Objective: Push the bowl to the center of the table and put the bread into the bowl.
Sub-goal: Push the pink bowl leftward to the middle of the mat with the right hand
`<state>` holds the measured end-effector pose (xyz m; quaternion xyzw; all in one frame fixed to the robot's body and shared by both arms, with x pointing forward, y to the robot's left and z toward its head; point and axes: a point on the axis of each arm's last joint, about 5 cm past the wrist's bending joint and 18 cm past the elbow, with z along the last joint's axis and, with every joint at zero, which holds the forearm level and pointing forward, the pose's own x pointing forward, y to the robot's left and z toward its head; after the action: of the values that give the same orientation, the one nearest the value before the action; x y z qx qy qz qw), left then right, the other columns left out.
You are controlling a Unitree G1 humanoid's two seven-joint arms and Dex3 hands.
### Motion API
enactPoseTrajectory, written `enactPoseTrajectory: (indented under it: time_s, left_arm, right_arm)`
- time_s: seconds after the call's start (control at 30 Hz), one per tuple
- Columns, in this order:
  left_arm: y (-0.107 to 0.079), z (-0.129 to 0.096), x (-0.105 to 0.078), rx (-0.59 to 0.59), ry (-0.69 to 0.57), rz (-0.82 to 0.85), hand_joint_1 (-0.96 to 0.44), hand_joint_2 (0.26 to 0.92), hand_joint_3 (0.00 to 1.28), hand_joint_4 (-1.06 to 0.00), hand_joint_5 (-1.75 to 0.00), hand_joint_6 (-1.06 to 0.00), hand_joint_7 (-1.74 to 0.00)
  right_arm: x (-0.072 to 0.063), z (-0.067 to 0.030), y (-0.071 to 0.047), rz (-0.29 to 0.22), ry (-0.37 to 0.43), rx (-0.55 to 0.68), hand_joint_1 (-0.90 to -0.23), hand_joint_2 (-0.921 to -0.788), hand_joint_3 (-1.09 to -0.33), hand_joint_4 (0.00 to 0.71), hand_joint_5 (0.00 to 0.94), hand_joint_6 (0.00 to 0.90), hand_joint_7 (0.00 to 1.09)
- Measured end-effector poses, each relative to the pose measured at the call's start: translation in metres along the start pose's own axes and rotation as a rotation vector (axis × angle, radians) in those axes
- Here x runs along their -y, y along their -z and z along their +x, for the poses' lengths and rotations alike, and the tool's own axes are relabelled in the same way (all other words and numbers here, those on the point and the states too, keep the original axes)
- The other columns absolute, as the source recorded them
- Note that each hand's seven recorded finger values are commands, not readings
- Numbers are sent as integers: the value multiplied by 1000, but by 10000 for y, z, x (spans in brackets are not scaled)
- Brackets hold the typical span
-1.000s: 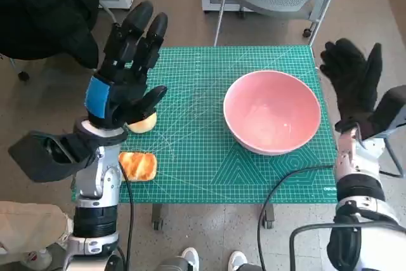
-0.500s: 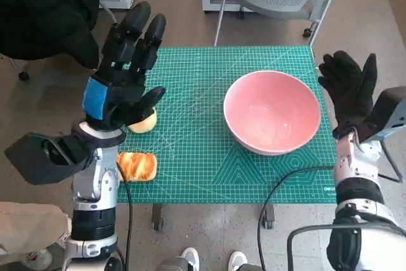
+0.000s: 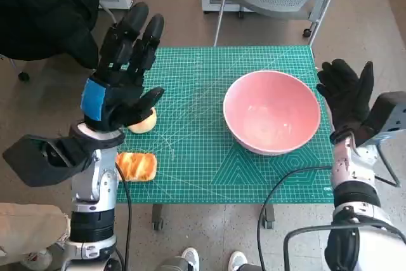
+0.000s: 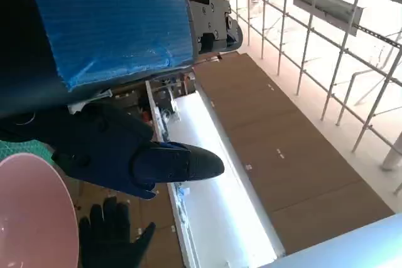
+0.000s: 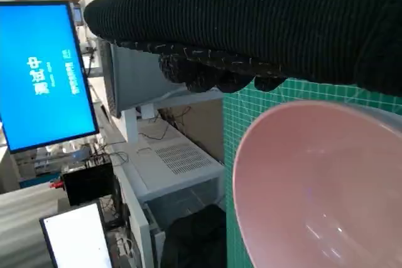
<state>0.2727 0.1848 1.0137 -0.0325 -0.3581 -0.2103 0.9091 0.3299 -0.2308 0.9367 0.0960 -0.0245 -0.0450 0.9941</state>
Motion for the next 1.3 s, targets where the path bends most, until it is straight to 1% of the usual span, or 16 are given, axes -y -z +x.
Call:
enactPoseTrajectory:
  time_s: [0.23,0.43,0.83,1.03,1.3]
  left_arm:
    - [-13,-3,-10,-4,-3,6,-510,921,306,-47,-3,1,-366]
    - [-16,-19,-21,-12,-7,11,-508,921,308,-47,-3,1,-367]
    - [-63,-14,-21,-8,-1,21,-497,921,322,-39,0,1,-368]
    - [-75,-27,-24,-13,-5,24,-492,921,328,-35,0,1,-369]
    - [-82,-51,-25,-16,-12,28,-489,921,330,-34,0,1,-383]
  right_arm:
    - [5,-7,14,-7,-9,-11,-681,-921,-957,467,13,514,73]
    - [-6,-18,44,9,-17,-18,-676,-921,-956,468,10,515,69]
    - [-127,-25,125,45,-54,-33,-690,-921,-944,478,9,543,75]
    - [-203,-30,170,67,-66,-42,-670,-921,-939,492,13,553,76]
    - [-293,-31,208,87,-85,-50,-682,-921,-939,493,10,554,71]
